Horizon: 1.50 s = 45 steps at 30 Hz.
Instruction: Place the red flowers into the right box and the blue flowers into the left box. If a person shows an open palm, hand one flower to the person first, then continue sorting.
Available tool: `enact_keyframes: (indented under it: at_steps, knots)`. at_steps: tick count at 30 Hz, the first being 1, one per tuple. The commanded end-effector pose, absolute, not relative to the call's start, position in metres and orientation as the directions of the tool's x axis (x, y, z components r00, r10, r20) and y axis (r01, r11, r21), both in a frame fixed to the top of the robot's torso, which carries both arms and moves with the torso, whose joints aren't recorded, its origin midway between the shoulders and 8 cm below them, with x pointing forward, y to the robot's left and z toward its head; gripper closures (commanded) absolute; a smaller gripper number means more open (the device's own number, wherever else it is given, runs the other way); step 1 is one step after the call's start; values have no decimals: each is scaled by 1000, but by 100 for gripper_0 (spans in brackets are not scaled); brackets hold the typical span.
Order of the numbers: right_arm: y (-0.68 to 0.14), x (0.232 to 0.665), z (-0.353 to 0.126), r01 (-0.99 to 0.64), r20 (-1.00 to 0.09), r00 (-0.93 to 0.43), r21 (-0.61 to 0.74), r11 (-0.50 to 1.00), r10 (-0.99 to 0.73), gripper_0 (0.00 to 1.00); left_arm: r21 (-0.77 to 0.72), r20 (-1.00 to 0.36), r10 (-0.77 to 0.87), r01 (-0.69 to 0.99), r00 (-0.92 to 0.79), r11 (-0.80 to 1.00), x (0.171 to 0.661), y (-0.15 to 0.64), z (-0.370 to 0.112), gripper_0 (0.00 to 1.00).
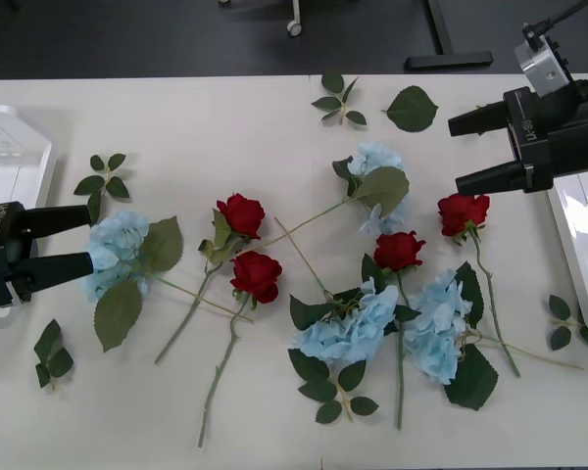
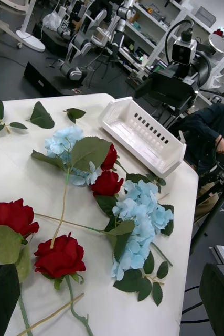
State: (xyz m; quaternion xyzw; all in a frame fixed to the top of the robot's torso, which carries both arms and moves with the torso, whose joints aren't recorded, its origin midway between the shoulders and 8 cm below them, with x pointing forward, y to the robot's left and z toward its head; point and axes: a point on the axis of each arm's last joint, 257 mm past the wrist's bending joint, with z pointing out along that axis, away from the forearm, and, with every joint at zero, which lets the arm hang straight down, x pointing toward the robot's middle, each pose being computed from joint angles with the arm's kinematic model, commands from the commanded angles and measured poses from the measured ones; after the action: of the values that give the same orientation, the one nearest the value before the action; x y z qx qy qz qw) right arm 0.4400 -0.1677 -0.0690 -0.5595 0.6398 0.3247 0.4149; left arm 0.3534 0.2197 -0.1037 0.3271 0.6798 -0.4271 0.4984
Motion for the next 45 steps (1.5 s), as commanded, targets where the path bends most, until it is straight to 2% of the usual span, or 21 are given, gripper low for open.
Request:
enact_keyframes:
  at_steps: [1,5,8,11,14,17,18,23,26,29,38,45]
  knots:
    - [-191,438,-88,-977,-877,-104,0,215,-469,0,-265,-959,-11,886,-282,380,349,215,-96,0]
    - [-197,443,-92,-974,-859,-94,-25,224,-503,0,-377,-918,-30,850,-394,369,347,219,-84,0]
    - [-203,445,-95,-963,-842,-162,21,269,-515,0,-477,-862,-31,787,-506,390,345,225,-73,0]
    - [-212,446,-107,-933,-803,-286,110,343,-522,0,-573,-783,-53,686,-619,449,344,232,-69,0]
    - [-225,445,-126,-845,-714,-492,253,471,-498,0,-664,-677,-104,542,-729,515,345,237,-74,0]
    - [-245,442,-150,-650,-545,-734,393,650,-405,0,-719,-552,-170,362,-816,594,346,240,-86,0]
    - [-248,442,-154,-617,-520,-762,403,676,-386,0,-723,-531,-184,329,-827,608,347,241,-89,0]
    - [-277,448,-178,-487,-418,-847,356,798,-330,0,-742,-356,-335,47,-872,668,347,241,-115,0]
    - [-303,460,-198,-412,-378,-875,258,874,-302,0,-716,-237,-478,-180,-846,674,343,243,-143,0]
    - [-324,467,-215,-349,-346,-898,182,919,-272,0,-683,-180,-584,-328,-791,653,339,247,-165,0]
    - [-357,471,-258,-278,-275,-928,57,959,-253,0,-652,-38,-786,-581,-617,488,339,253,-213,0]
    - [-352,473,-285,-263,-261,-932,12,965,-251,0,-608,-15,-872,-688,-489,396,352,255,-236,0]
